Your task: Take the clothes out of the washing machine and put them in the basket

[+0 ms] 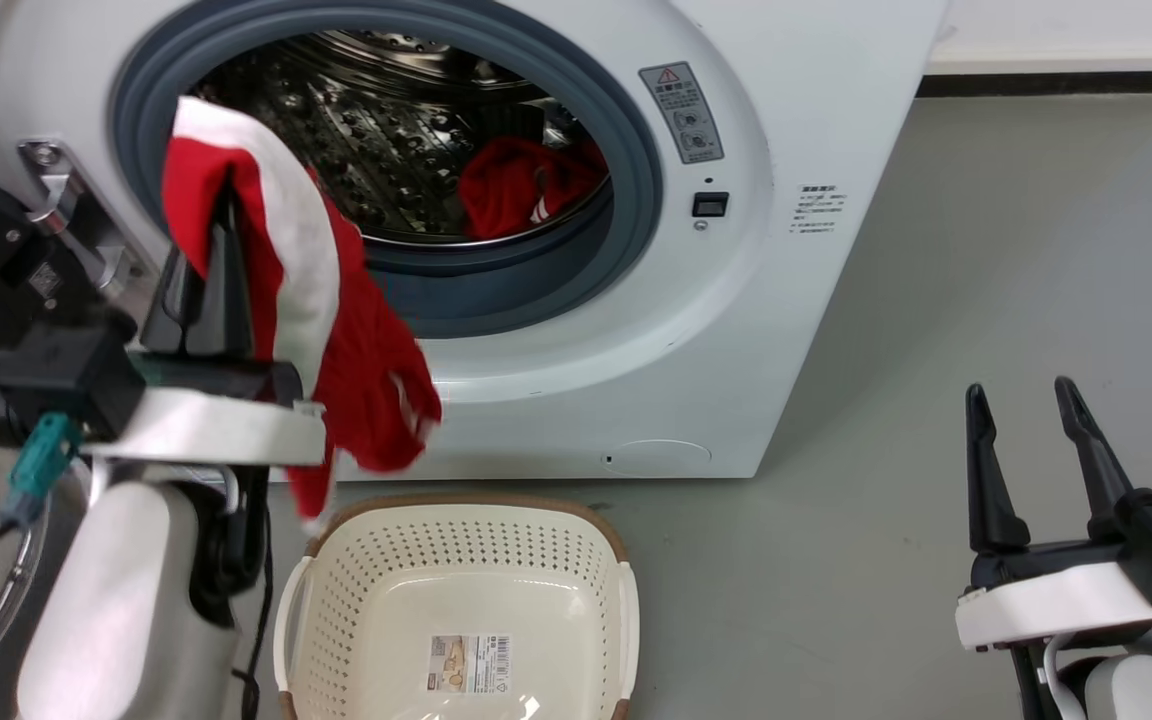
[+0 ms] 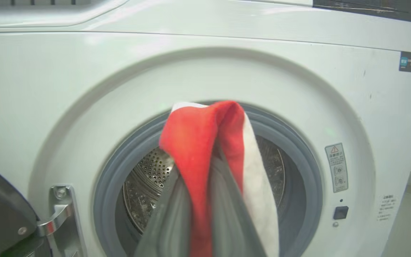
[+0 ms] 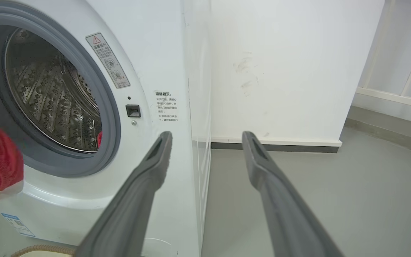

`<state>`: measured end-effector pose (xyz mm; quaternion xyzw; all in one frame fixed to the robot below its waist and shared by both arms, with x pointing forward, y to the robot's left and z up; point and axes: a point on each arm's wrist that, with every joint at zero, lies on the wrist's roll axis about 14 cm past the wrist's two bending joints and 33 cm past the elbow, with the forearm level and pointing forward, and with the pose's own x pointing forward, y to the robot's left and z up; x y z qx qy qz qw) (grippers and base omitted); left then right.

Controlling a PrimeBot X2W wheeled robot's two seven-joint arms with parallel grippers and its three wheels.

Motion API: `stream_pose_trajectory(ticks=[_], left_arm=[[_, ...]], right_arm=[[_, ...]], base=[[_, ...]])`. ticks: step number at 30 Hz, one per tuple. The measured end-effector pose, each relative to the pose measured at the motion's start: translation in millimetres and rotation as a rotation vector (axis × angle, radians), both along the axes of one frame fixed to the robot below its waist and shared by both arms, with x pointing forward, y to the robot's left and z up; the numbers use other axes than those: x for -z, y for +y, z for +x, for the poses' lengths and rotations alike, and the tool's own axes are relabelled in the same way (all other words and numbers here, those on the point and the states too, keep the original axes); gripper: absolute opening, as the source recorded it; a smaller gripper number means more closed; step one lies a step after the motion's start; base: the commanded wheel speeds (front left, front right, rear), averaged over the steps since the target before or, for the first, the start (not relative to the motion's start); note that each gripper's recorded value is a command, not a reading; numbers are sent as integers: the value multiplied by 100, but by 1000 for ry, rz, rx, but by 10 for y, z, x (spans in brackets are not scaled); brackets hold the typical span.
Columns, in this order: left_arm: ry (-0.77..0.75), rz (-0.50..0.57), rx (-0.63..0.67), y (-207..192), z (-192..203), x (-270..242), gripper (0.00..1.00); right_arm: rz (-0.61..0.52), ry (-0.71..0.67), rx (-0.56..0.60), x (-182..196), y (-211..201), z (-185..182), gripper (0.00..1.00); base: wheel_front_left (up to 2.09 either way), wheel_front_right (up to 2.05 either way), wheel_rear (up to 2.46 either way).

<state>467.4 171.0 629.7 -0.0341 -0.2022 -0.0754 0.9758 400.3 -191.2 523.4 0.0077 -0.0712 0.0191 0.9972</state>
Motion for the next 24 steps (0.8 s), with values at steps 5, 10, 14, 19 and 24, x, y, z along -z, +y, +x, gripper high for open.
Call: stream_pose_trajectory(ticks=[5, 10, 14, 19, 24], left_arm=[[57, -64, 16, 4, -205, 201, 0], [281, -48, 19, 44, -298, 859, 0], [489, -35, -1, 105, -395, 1495, 0], [743, -17, -29, 190, -596, 2277, 0], [973, 15, -21, 179, -712, 3022, 0]], right_arm=[[5, 14, -19, 51, 65, 12, 100], [7, 34, -29, 131, 102, 60, 100], [-1, 48, -32, 191, 112, 118, 100], [-21, 68, -34, 279, 115, 204, 100], [-41, 105, -28, 453, 86, 334, 100]], base=[[0, 0, 0], [0, 0, 0], [0, 0, 0], [0, 0, 0], [0, 0, 0]])
